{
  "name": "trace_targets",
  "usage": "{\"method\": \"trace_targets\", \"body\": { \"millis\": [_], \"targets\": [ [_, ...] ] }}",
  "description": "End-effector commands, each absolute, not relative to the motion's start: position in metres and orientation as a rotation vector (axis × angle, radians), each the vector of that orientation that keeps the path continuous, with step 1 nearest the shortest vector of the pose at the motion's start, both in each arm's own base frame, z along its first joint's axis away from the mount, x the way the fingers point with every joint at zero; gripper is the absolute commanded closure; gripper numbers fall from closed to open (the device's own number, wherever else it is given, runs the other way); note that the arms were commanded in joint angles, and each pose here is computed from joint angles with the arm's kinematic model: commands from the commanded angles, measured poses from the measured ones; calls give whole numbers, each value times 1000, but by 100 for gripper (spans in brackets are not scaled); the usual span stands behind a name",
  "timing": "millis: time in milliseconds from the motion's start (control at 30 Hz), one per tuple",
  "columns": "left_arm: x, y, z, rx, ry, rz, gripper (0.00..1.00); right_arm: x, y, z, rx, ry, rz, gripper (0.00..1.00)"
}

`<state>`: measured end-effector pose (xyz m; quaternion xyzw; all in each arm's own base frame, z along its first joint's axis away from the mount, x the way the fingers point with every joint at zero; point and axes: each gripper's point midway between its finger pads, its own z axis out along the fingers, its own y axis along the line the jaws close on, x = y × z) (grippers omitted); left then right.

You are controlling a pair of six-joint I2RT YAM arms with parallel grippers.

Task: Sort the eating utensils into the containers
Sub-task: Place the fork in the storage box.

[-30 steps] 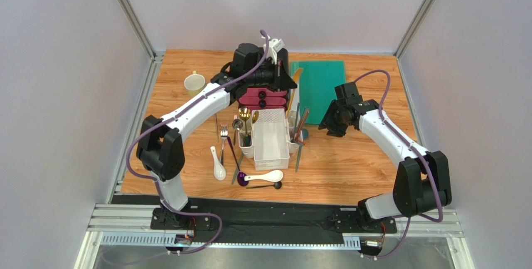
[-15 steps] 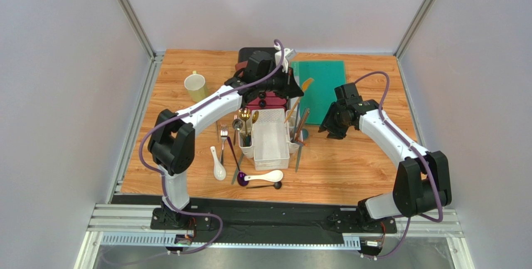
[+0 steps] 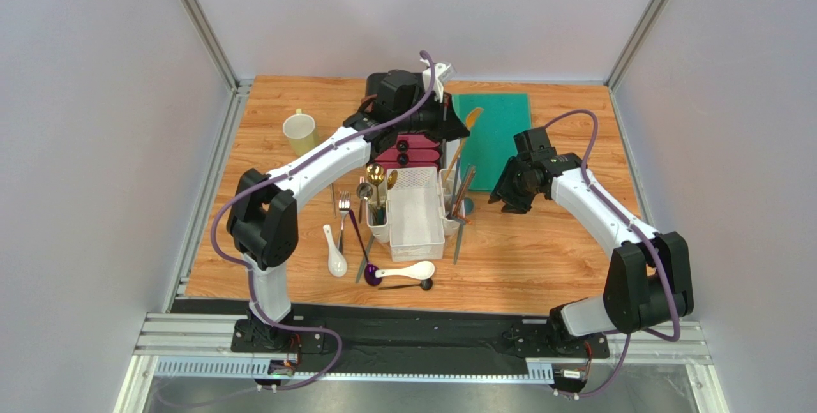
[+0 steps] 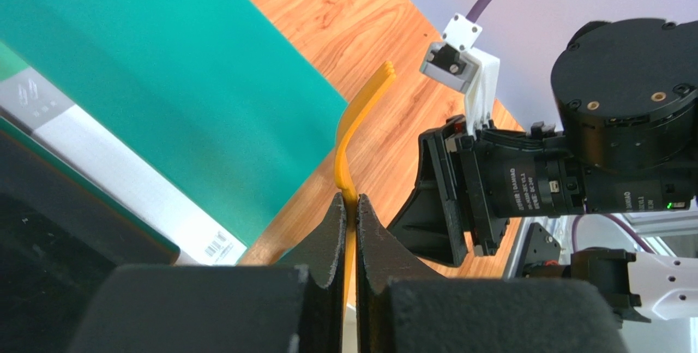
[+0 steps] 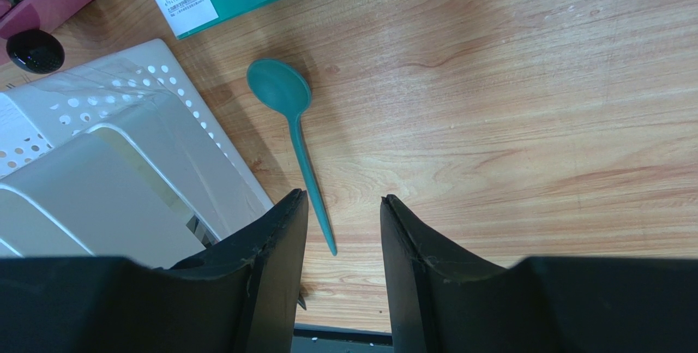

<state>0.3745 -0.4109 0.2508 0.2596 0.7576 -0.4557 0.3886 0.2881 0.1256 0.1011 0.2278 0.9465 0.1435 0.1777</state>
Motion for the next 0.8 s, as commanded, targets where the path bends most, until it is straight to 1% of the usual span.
{"method": "trace_targets", "body": {
  "millis": [0, 267, 500, 767],
  "targets": [
    [381, -420, 284, 684, 1798, -1163, 100, 294, 129, 115, 606, 2639, 440, 57],
    [385, -419, 253, 661, 1811, -1135, 100, 288, 127, 113, 594, 2659, 421, 57],
    [369, -412, 225, 645, 1829, -1106, 100, 288, 128, 112, 593, 2670, 423, 58],
    [360, -399, 228, 630, 1825, -1071, 100, 285, 131, 108, 595, 2682, 419, 58]
  ]
}}
